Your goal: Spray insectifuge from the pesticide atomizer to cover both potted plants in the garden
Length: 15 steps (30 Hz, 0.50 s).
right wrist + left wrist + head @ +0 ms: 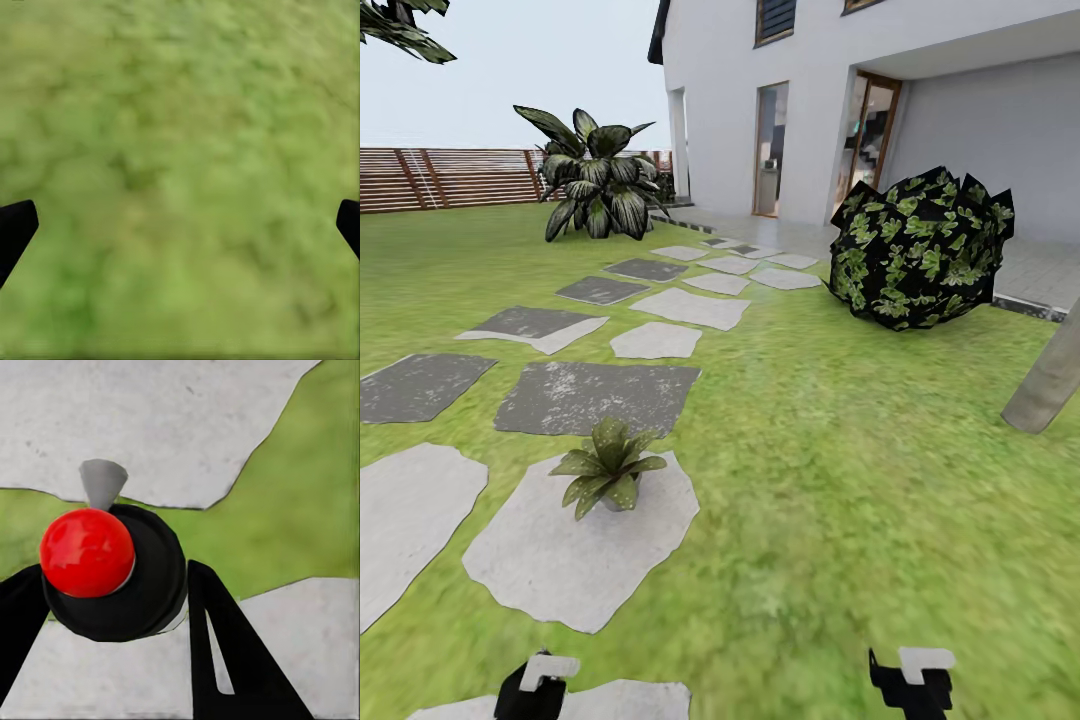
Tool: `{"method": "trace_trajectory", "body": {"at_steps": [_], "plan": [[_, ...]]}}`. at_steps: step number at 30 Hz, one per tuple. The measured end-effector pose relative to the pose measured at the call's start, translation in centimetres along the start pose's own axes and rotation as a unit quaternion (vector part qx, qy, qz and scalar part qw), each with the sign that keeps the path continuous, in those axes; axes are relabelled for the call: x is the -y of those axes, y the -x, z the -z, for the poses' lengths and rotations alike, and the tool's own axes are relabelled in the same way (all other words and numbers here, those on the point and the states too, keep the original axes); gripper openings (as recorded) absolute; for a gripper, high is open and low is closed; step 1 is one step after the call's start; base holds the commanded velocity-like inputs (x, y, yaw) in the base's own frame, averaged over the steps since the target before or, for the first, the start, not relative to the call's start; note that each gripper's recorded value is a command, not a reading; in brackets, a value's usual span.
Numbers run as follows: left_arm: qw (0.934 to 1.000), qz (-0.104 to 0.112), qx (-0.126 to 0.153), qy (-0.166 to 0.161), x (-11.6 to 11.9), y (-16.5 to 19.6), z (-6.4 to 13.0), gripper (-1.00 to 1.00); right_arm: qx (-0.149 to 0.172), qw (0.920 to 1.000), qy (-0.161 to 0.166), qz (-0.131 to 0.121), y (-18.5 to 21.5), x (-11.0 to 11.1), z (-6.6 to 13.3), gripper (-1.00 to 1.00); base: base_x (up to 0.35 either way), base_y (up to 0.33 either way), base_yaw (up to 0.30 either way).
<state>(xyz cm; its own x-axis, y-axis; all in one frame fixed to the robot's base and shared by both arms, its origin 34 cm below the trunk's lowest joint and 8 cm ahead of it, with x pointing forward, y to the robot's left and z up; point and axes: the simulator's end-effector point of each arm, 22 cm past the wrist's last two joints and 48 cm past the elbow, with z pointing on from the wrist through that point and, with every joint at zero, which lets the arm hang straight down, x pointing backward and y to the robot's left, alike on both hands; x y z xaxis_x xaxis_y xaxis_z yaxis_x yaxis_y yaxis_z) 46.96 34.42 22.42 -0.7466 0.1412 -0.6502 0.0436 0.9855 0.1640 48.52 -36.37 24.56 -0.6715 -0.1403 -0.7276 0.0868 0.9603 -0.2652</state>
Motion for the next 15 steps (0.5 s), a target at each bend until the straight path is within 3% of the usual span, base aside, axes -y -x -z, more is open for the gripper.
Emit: {"method": "trace_trajectory", "body": {"at_steps": [3, 8, 15], "plan": [[0.9998, 0.018, -0.009, 0.003, 0.2, -1.3, 0.5, -1.0, 0.004, 1.0, 0.001, -0.004, 0.3, -0.4, 0.0, 1.0, 0.0, 0.0, 0.0], [0.9997, 0.021, -0.012, 0.002, 0.4, -1.6, 0.6, -1.0, 0.003, 1.0, 0.002, -0.005, 0.2, -0.5, 0.1, 1.0, 0.0, 0.0, -0.008], [0.9996, 0.024, -0.011, -0.004, 1.3, -1.5, 0.6, -1.0, -0.002, 0.9999, -0.003, -0.016, -0.1, -0.4, 0.2, 1.0, 0.0, 0.0, -0.214]]}}
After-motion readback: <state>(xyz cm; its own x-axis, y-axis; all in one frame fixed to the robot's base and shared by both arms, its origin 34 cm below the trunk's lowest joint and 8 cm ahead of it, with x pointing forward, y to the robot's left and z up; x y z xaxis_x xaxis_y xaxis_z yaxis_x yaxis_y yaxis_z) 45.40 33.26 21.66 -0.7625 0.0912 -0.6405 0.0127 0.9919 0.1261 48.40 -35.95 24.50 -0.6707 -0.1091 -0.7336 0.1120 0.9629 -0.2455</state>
